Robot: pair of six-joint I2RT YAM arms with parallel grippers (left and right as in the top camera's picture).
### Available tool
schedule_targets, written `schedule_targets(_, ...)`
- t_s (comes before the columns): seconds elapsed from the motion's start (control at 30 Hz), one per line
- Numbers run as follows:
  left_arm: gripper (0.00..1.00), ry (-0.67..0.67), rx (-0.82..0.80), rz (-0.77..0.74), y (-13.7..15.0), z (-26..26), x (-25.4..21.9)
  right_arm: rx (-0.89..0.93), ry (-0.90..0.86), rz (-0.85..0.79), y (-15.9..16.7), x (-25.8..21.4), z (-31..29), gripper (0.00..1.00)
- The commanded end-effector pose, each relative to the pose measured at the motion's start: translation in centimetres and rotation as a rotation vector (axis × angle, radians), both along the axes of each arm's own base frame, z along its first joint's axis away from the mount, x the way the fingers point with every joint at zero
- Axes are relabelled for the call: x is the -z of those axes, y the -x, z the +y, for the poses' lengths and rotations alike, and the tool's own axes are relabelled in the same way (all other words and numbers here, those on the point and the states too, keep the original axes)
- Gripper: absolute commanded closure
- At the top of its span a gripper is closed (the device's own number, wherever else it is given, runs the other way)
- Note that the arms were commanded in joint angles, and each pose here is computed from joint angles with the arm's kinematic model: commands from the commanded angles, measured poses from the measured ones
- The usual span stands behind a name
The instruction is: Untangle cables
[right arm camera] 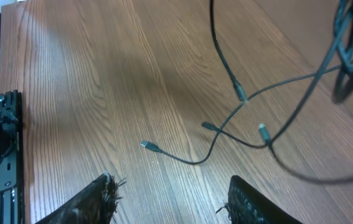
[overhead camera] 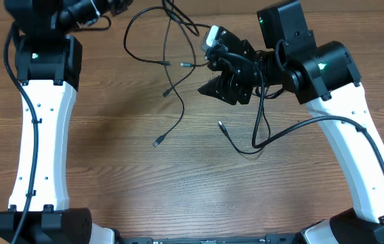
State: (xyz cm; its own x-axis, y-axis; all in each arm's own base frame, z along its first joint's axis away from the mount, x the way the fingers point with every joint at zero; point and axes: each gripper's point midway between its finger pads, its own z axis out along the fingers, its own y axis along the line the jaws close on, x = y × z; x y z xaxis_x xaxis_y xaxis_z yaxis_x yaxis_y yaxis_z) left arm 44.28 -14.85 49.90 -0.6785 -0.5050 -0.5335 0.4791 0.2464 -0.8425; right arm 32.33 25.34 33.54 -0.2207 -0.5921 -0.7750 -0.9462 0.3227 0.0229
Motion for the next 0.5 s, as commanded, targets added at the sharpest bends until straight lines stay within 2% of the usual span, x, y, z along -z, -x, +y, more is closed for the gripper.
schedule_targets(0.0, 0.96, -0.192, -0.267, -0.171, -2.5, 2.8, 0.3, -0.012, -0.006, -0.005, 0.0, 0.0, 0.3, 0.44)
schedule_targets(0.1, 0.96, -0.200, -0.359, -0.102, -3.5, 3.8, 1.4, -0.012, -0.014, -0.022, -0.3, -0.3, 0.4, 0.46)
schedule_targets(0.17, 0.96, -0.150, -0.405, -0.032, -3.6, 4.5, 1.3, -0.013, -0.023, -0.040, -0.6, -0.6, 0.6, 0.47)
schedule_targets(0.23, 0.96, -0.106, -0.471, 0.051, -3.4, 5.4, 1.5, -0.011, -0.032, -0.056, -0.9, -0.9, 0.7, 0.48)
schedule_targets(0.33, 0.96, -0.118, -0.606, 0.091, -2.4, 7.0, 1.0, -0.010, -0.044, -0.077, -1.3, -1.2, 1.0, 0.48)
schedule_targets(0.37, 0.96, -0.143, -0.673, 0.087, -1.8, 7.6, 0.6, -0.010, -0.046, -0.083, -1.4, -1.3, 1.0, 0.48)
schedule_targets(0.47, 0.96, -0.281, -0.775, -0.056, 0.1, 7.6, -1.6, -0.010, -0.051, -0.094, -1.8, -1.2, 1.2, 0.48)
